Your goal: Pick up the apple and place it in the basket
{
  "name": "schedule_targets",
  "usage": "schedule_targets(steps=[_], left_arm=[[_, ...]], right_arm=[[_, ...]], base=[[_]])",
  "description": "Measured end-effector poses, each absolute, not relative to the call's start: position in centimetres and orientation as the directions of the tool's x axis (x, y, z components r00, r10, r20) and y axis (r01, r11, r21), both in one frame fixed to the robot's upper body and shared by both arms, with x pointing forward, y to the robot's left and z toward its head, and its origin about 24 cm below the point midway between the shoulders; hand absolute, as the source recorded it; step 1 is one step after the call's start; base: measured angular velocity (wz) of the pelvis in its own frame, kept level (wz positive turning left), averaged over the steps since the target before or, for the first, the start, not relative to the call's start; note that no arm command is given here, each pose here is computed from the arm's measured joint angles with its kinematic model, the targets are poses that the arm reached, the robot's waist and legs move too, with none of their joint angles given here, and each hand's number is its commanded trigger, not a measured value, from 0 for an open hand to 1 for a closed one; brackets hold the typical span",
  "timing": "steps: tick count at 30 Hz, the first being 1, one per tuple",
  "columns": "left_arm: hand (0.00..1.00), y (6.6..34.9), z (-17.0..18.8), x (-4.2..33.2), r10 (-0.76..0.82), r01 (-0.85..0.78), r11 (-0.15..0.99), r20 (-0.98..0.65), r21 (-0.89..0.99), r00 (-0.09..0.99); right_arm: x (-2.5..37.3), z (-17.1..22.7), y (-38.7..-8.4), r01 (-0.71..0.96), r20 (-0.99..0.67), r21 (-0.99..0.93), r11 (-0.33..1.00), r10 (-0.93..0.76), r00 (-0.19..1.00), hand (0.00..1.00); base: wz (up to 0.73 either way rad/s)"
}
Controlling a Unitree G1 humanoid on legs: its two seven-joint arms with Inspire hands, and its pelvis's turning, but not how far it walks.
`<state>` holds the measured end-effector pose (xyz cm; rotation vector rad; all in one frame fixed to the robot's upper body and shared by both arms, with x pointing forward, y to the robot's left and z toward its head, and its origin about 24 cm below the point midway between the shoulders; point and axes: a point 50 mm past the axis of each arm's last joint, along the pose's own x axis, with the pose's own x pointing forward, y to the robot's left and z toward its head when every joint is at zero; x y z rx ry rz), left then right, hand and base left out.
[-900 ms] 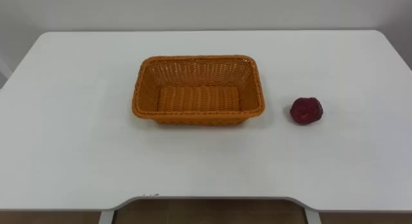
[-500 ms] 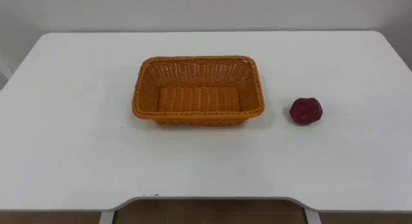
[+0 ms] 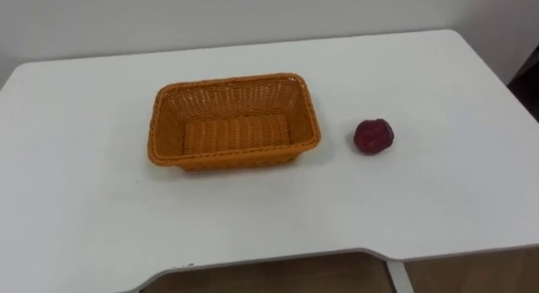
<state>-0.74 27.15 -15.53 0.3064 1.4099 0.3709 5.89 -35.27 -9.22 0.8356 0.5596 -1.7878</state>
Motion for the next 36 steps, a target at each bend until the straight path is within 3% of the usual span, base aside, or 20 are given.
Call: schedule_targets(steps=[8,13,18,27,36], left_arm=[[0.00,27.2,-15.4,-0.3,0.444,-0.049,0.896,-0.883,0.442,0.153],[0.00,26.9,-15.5,-0.6,0.434,-0.023,0.900,-0.888,0.436,0.151],[0.00,26.0,-15.8,-0.4,0.402,0.036,0.910,-0.901,0.413,0.162],[0.00,25.0,-16.1,-0.3,0.360,0.094,0.921,-0.918,0.378,0.169],[0.00,24.8,-16.2,1.0,0.327,0.137,0.923,-0.922,0.359,0.208]], right_arm=[[11.5,0.6,-38.3,0.952,-0.371,0.166,-0.256,-0.911,-0.180,0.00],[13.2,4.5,-37.4,0.975,-0.097,0.156,-0.157,-0.985,-0.143,0.00],[16.3,7.3,-34.1,0.990,0.151,0.110,0.094,-0.986,0.077,0.00],[20.1,6.6,-29.4,0.851,0.188,-0.015,0.524,-0.835,0.518,0.00],[22.1,5.5,-25.5,0.601,0.144,-0.094,0.794,-0.586,0.797,0.00]], base=[[0.00],[0.00],[0.00],[0.00],[0.00]])
